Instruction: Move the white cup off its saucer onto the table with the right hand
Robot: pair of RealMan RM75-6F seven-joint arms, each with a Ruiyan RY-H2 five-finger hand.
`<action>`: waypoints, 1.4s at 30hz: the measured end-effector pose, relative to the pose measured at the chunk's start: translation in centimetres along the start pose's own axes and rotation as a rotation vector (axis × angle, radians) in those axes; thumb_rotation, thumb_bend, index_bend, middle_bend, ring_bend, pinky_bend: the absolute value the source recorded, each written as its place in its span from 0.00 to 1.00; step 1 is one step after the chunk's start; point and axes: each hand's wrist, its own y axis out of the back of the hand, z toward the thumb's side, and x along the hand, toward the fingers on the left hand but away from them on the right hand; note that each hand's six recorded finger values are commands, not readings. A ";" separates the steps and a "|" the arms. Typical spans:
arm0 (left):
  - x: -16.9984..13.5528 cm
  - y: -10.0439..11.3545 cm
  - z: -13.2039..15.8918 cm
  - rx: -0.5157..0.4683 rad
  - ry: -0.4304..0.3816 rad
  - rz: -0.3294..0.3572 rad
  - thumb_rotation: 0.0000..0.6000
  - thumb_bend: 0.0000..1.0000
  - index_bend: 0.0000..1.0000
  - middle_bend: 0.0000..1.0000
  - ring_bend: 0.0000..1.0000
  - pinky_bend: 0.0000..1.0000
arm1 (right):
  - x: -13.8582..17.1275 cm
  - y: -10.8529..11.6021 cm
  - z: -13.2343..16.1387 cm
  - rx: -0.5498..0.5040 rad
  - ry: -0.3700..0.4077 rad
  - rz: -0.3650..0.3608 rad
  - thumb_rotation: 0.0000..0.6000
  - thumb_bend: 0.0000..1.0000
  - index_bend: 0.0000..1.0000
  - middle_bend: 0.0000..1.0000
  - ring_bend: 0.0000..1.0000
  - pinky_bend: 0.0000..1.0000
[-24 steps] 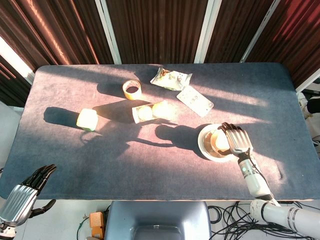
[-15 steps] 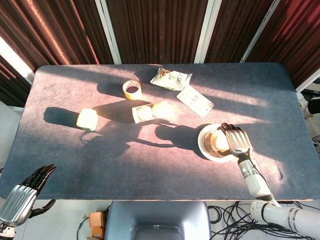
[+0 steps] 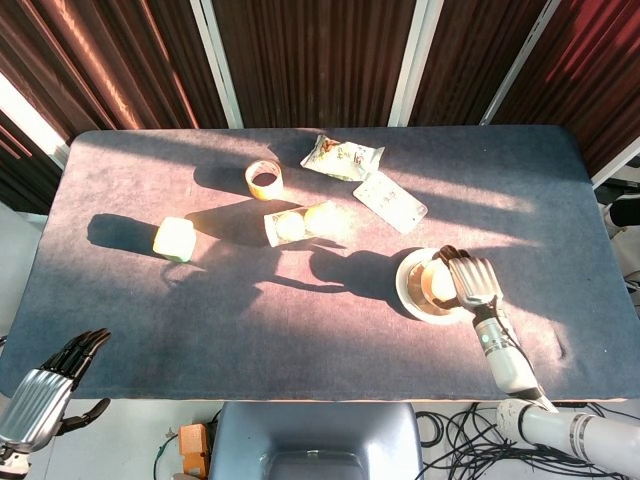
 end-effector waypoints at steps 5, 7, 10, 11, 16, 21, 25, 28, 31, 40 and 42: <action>0.0 0.0 -0.1 -0.003 0.002 -0.002 1.00 0.22 0.00 0.08 0.11 0.37 | -0.1 -0.1 0.0 0.004 -0.004 -0.007 1.00 0.13 0.36 0.26 0.31 0.61; 0.0 0.0 -0.1 -0.004 0.003 -0.002 1.00 0.22 0.00 0.08 0.11 0.37 | -0.1 -0.1 0.0 0.001 -0.003 -0.009 1.00 0.13 0.37 0.27 0.32 0.61; 0.0 0.0 -0.2 -0.005 0.004 -0.001 1.00 0.22 0.00 0.08 0.11 0.37 | 0.0 0.2 0.2 -0.011 0.004 -0.018 1.00 0.13 0.38 0.27 0.32 0.61; 0.0 0.0 -0.2 -0.005 0.004 -0.001 1.00 0.22 0.00 0.08 0.11 0.37 | 0.2 0.4 0.3 -0.019 0.009 -0.024 1.00 0.13 0.38 0.28 0.33 0.61; 0.0 0.0 -0.1 -0.005 0.005 -0.003 1.00 0.22 0.00 0.08 0.10 0.37 | 1.1 2.0 1.3 -0.047 0.045 -0.086 1.00 0.13 0.38 0.28 0.33 0.61; -0.1 0.0 -0.1 -0.001 0.004 -0.005 1.00 0.22 0.00 0.08 0.11 0.37 | 3.0 4.0 3.5 -0.090 0.113 -0.144 1.00 0.13 0.38 0.28 0.33 0.61; -0.1 -0.1 0.1 0.002 0.003 -0.008 1.00 0.22 0.00 0.08 0.11 0.37 | 4.4 5.2 5.8 -0.131 0.181 -0.158 1.00 0.13 0.38 0.28 0.33 0.62; -0.1 -0.1 0.1 0.004 0.002 -0.010 1.00 0.22 0.00 0.08 0.11 0.37 | 4.9 5.5 8.0 -0.165 0.243 -0.148 1.00 0.13 0.38 0.28 0.33 0.62; -0.1 -0.1 0.1 0.003 0.002 -0.008 1.00 0.22 0.00 0.08 0.11 0.37 | 4.7 5.0 9.6 -0.181 0.280 -0.130 1.00 0.13 0.38 0.28 0.33 0.62; -0.2 0.0 -0.1 -0.006 0.007 -0.007 1.00 0.22 0.00 0.08 0.11 0.37 | 3.4 0.7 14.4 -0.211 0.361 -0.063 1.00 0.13 0.38 0.28 0.33 0.62; -0.2 0.1 -0.1 -0.006 0.007 -0.007 1.00 0.22 0.00 0.08 0.11 0.37 | 2.9 -0.4 15.1 -0.209 0.369 -0.047 1.00 0.14 0.38 0.28 0.33 0.62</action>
